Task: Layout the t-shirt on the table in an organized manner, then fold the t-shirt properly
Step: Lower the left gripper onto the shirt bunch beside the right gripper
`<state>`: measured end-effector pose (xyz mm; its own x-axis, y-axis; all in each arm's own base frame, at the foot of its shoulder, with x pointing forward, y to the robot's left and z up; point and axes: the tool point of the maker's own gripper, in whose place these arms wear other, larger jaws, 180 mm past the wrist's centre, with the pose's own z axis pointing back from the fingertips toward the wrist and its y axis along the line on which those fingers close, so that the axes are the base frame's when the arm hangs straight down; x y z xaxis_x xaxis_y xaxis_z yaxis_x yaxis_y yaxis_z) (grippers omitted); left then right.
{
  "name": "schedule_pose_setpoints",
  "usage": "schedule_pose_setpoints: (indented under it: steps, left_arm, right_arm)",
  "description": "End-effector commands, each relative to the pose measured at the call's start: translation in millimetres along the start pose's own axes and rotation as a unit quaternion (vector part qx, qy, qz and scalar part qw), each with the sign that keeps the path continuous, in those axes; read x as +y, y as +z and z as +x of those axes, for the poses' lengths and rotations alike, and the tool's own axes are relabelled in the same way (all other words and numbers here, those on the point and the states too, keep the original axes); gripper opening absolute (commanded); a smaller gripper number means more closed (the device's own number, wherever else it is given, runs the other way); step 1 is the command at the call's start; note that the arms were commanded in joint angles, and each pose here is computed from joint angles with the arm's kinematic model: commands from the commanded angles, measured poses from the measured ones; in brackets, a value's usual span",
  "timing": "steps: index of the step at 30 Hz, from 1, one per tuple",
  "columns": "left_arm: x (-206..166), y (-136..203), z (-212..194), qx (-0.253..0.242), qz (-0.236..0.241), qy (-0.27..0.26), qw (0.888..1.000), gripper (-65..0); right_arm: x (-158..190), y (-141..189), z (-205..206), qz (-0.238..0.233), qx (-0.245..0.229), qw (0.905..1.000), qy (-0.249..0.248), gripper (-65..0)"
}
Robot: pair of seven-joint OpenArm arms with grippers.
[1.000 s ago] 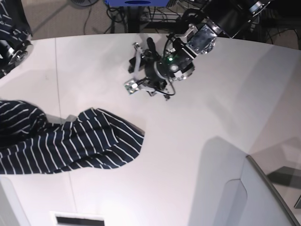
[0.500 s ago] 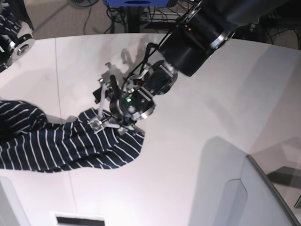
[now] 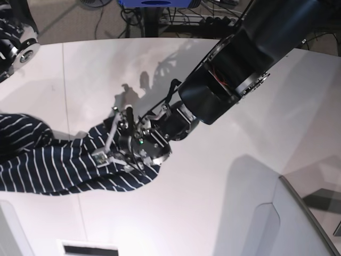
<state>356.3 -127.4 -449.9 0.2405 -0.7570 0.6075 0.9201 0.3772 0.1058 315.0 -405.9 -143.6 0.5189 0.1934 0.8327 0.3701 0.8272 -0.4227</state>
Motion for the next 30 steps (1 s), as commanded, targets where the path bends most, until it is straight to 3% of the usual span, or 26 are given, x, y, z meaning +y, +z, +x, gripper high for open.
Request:
schedule_pose_setpoints:
  steps: [1,9,14,18,22,30]
  left_arm:
    - [10,5,30,-0.037,0.011,-0.013,0.999,-20.6]
    - [-2,-12,-8,-0.040,-0.005,0.015,0.999,-20.9]
    - [12,-16,-31,-0.047,0.025,0.048,0.997,-20.9]
    - [27,-11,-24,-0.067,0.025,0.120,0.990,-21.1]
    - [40,-10,-55,-0.034,0.030,0.174,0.984,-21.2]
    - [17,-9,-112,0.041,0.012,0.191,0.981,-21.2]
  right_arm:
    - [-8,3,17,-0.010,-0.031,0.9995,-0.002,-62.7]
    - [-5,3,5,-0.006,-0.015,0.9998,0.007,-62.7]
    - [4,2,1,0.003,-0.011,0.9999,0.001,-62.7]
    - [12,1,-2,0.012,-0.008,0.9999,-0.005,-62.7]
    - [15,1,-4,0.015,-0.006,0.9998,-0.007,-62.7]
    - [57,-1,-9,0.064,0.002,0.9973,0.034,-62.7]
